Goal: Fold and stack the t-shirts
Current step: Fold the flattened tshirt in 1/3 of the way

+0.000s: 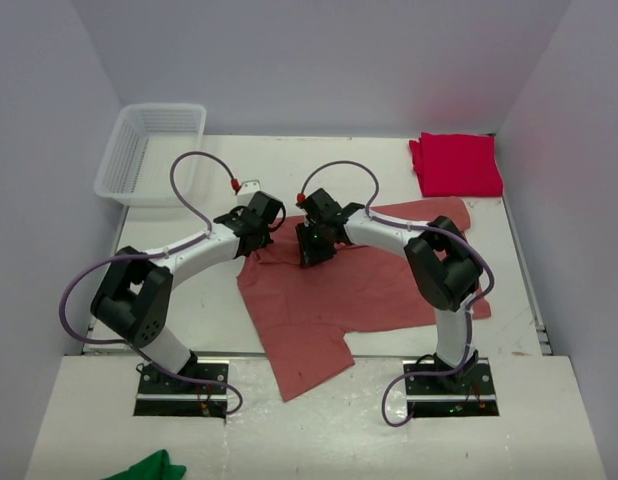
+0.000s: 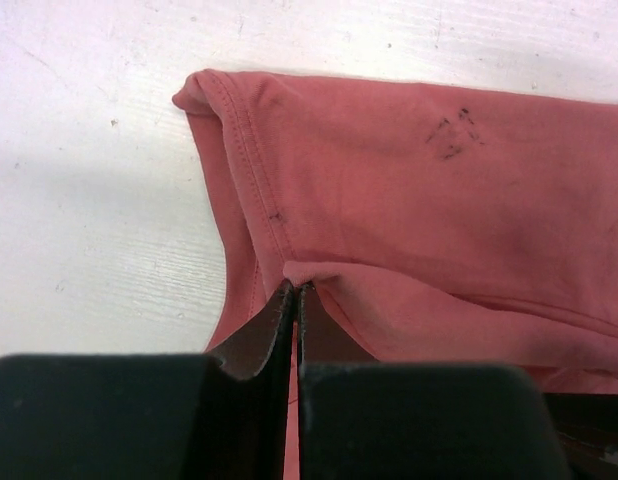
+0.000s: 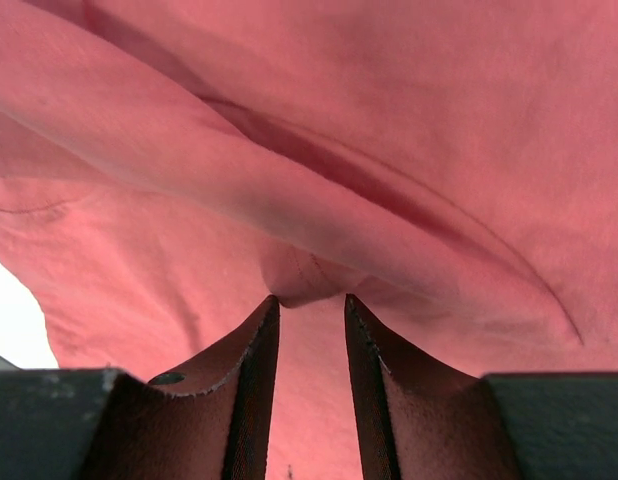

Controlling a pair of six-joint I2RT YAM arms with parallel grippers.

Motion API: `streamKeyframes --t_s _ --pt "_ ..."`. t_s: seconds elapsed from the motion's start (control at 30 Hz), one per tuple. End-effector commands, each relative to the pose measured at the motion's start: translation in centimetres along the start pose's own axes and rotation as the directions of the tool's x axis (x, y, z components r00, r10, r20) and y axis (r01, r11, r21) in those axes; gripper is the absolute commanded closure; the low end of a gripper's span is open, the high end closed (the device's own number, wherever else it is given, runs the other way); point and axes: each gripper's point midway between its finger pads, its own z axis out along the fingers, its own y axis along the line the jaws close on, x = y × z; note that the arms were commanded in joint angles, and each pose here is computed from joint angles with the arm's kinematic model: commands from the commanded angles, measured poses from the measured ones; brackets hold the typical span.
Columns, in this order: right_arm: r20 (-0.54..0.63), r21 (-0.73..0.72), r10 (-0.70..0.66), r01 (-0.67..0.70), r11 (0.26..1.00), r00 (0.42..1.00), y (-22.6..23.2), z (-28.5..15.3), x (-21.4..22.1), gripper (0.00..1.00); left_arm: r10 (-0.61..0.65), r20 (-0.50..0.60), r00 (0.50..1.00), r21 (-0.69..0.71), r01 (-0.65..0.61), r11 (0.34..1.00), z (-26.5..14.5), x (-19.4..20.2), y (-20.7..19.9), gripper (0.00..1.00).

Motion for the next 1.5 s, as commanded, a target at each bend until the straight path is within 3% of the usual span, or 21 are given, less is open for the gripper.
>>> streamKeyframes --t_s 0.0,0.57,0.93,1.1,1.47 --pt "0.023 -0.013 -0.017 0.018 1.000 1.000 1.1 -0.2 -1.3 0.66 -0.022 0.066 0.998 0.049 0.019 0.999 -0.4 -2.7 -1.3 1.00" --pt "0.004 -0.007 -0.003 0.004 1.000 1.000 0.9 0.9 -1.4 0.75 -0.034 0.080 0.996 0.071 0.029 0.997 -1.2 -2.9 -0.7 1.00" --pt "-0.003 0.014 -0.004 0.004 1.000 1.000 0.6 0.9 -1.2 0.94 -0.038 0.075 0.996 0.084 0.031 0.996 -0.9 -2.5 -0.5 1.00" --pt "0.036 0.039 -0.019 0.018 0.999 0.999 0.5 -1.1 -1.9 1.00 -0.031 0.067 0.997 0.086 0.025 0.996 -0.9 -2.2 -0.4 1.00" --pt "0.076 0.067 -0.068 0.063 0.996 0.995 -0.1 -7.0 -0.3 1.00 -0.019 0.007 1.000 0.179 0.017 0.984 -2.5 0.4 -1.1 1.00"
